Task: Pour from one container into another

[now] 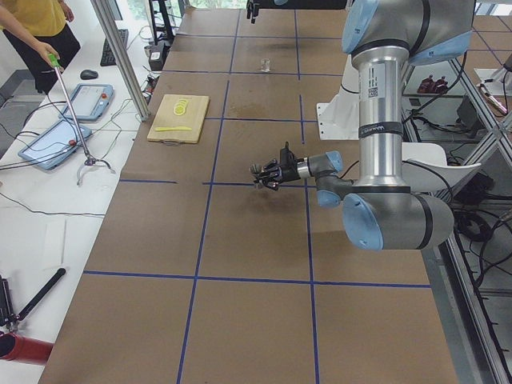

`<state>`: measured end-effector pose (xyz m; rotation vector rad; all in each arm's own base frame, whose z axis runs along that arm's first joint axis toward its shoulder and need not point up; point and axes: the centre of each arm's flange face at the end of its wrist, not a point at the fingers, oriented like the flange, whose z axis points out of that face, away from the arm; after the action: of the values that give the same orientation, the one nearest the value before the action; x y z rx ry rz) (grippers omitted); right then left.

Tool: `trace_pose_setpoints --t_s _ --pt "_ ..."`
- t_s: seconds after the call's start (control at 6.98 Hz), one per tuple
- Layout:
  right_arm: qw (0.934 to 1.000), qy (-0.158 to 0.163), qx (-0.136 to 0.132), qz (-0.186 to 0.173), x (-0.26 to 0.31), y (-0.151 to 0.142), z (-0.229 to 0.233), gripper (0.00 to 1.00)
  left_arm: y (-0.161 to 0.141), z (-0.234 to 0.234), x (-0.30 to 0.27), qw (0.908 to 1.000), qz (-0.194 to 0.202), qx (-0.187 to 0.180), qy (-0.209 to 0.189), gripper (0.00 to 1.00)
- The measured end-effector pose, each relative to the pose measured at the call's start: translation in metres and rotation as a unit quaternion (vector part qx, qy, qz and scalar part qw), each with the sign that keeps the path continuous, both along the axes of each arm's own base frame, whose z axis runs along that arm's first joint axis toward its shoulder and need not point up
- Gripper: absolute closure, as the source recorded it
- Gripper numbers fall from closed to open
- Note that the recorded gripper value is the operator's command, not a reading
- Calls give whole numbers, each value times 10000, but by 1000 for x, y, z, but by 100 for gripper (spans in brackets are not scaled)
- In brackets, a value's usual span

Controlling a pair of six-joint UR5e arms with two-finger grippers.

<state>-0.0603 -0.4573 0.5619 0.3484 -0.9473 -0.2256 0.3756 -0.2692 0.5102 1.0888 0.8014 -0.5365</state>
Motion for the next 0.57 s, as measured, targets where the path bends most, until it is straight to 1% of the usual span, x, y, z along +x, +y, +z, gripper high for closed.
trace_pose_setpoints --t_s 0.14,0.29,0.57 --pt "10000 5 -9 -1 0 0 1 0 -6 -5 -6 9997 -205 113 73 100" --pt "10000 9 -12 0 0 -1 1 0 -10 -9 -8 9991 -354 239 4 100" --pt "10000 14 -28 -1 -1 -1 3 0 -14 0 -4 9978 -451 373 -302 100"
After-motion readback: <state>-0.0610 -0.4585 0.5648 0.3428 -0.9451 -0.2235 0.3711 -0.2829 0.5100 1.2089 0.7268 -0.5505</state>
